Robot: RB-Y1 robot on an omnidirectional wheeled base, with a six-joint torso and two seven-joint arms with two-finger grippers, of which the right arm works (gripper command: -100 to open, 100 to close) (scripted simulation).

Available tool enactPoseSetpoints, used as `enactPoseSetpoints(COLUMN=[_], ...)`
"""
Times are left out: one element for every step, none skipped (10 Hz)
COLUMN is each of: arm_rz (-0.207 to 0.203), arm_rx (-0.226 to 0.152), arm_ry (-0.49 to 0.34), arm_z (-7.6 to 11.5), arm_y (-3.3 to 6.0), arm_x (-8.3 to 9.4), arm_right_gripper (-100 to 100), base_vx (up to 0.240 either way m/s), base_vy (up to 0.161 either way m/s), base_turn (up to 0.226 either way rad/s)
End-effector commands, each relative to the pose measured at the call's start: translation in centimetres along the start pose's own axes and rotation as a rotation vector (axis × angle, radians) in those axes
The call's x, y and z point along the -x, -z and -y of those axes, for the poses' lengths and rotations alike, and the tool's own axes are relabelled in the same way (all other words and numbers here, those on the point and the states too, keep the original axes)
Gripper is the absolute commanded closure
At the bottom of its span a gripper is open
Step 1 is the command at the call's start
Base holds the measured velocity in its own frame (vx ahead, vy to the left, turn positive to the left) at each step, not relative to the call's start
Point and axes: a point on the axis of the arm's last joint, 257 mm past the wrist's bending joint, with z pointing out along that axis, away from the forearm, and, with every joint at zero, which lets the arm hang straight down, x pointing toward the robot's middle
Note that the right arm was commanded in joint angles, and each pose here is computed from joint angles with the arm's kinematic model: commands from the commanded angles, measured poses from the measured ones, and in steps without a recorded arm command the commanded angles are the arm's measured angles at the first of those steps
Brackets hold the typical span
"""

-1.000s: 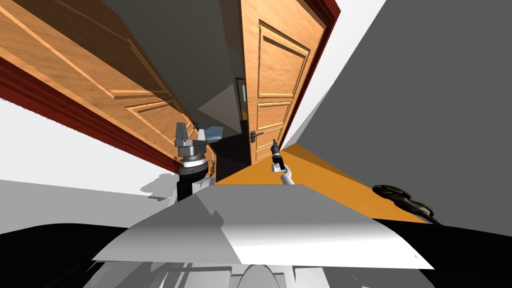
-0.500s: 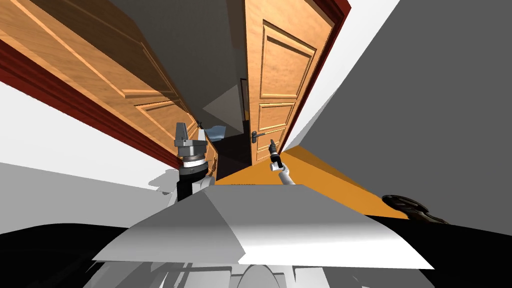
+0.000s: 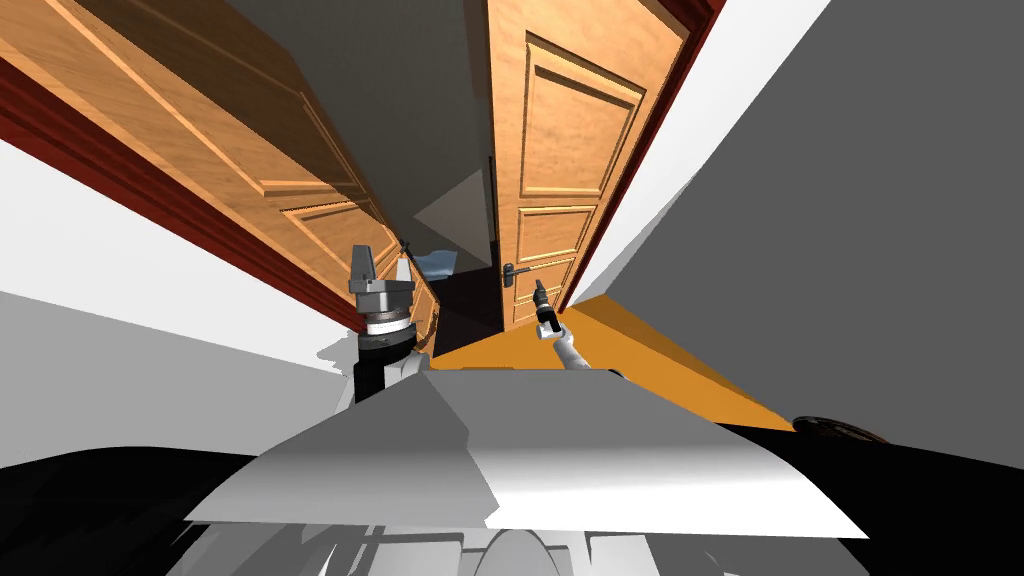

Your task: Push the door open

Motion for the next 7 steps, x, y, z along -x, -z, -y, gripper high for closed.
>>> enactPoseSetpoints(arm_rz=[-0.011, -0.021, -0.021, -0.029, -0.038, -0.046, -0.046], arm_rx=[-0.015, -0.027, -0.036, -0.051, -0.062, -0.072, -0.079], arm_ry=[-0.005, -0.008, -0.008, -0.011, -0.013, -0.016, -0.015], arm_z=[0.5, 0.8, 1.3, 1.7, 2.0, 2.2, 2.5], arm_y=[-0.55, -1.01, -0.85, -1.16, -1.49, -1.84, -1.72], arm_x=[-0.6, -1.1, -1.1, -1.6, -2.1, -2.6, -2.6], arm_right_gripper=[-100, -100, -100, -100, -100, -100, -100], base_vx=[0.025, 0.029, 0.022, 0.027, 0.027, 0.038, 0.031], base_vy=[-0.057, -0.085, -0.066, -0.060, -0.086, -0.096, -0.076], base_turn=[0.120, 0.160, 0.052, 0.061, 0.175, 0.148, 0.033])
